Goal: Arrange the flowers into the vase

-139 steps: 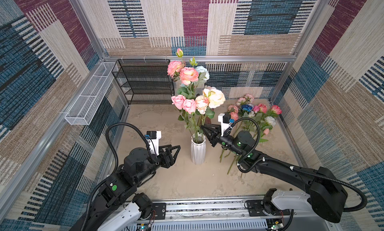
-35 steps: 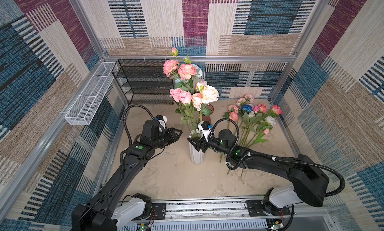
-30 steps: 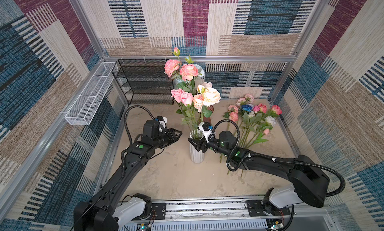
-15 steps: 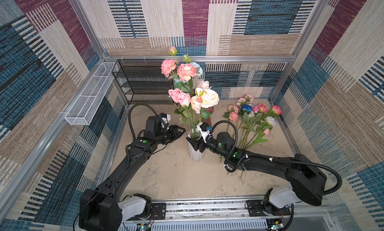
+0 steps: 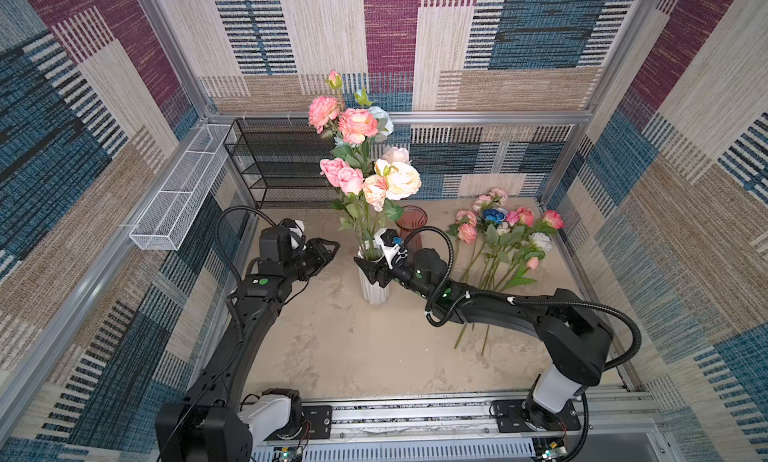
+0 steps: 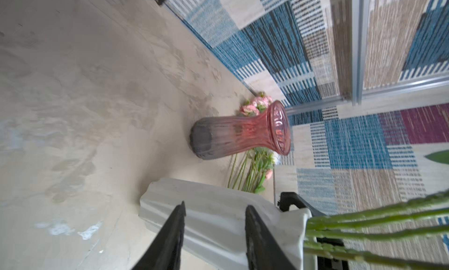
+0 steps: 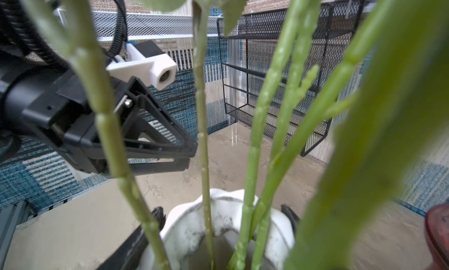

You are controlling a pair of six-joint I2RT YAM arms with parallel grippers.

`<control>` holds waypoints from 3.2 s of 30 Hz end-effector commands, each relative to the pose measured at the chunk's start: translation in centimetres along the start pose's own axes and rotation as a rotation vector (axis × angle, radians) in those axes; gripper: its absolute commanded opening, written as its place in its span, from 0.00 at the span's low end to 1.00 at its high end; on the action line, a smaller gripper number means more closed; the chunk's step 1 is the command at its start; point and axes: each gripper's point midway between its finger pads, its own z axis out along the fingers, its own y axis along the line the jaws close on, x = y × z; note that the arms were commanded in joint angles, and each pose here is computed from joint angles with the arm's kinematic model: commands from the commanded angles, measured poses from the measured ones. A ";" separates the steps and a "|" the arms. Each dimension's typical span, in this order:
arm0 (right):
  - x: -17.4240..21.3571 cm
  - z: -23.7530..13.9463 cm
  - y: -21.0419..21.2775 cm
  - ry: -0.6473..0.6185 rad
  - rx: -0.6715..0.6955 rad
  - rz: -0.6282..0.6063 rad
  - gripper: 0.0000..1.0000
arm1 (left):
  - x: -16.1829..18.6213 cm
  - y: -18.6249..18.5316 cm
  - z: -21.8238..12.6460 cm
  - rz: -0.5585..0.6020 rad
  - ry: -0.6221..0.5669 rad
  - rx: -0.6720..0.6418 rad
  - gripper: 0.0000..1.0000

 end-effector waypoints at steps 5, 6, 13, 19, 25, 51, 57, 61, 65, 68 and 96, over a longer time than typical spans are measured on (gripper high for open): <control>-5.7 4.3 -0.9 -0.198 -0.021 -0.038 0.00 | -1.6 1.7 -2.1 -0.019 -0.093 -0.071 0.44; -5.8 5.1 -1.2 -0.199 -0.025 -0.034 0.00 | -1.6 1.8 -2.3 -0.017 -0.097 -0.073 0.44; -5.2 10.6 -3.6 -0.165 -0.037 -0.011 0.00 | -1.2 2.7 -3.3 -0.020 -0.096 -0.076 0.44; -2.8 14.1 -4.9 -0.102 -0.049 0.016 0.00 | -1.0 2.9 -3.2 -0.031 -0.086 -0.060 0.44; -0.6 15.8 -5.9 -0.055 -0.034 0.064 0.01 | -1.0 2.9 -3.0 -0.029 -0.080 -0.055 0.44; -1.6 14.7 -4.9 -0.049 -0.059 0.078 1.00 | -1.3 3.3 -3.0 -0.050 -0.080 -0.046 0.44; -1.5 13.0 -3.6 -0.051 -0.068 0.076 1.00 | -1.3 3.2 -2.8 -0.054 -0.072 -0.038 0.46; -2.0 11.3 -2.8 -0.059 -0.062 0.067 1.00 | -1.2 3.1 -3.0 -0.051 -0.073 -0.032 0.52; -1.6 8.1 -1.7 -0.050 -0.047 0.078 1.00 | -1.0 2.8 -3.3 -0.049 -0.074 -0.022 0.56; -2.2 4.3 -1.1 -0.069 -0.024 0.092 1.00 | -0.9 2.7 -3.6 -0.045 -0.082 -0.017 0.57; 3.6 -2.9 -23.3 0.489 0.389 0.549 0.66 | 5.4 1.4 -5.9 0.019 0.022 0.063 0.55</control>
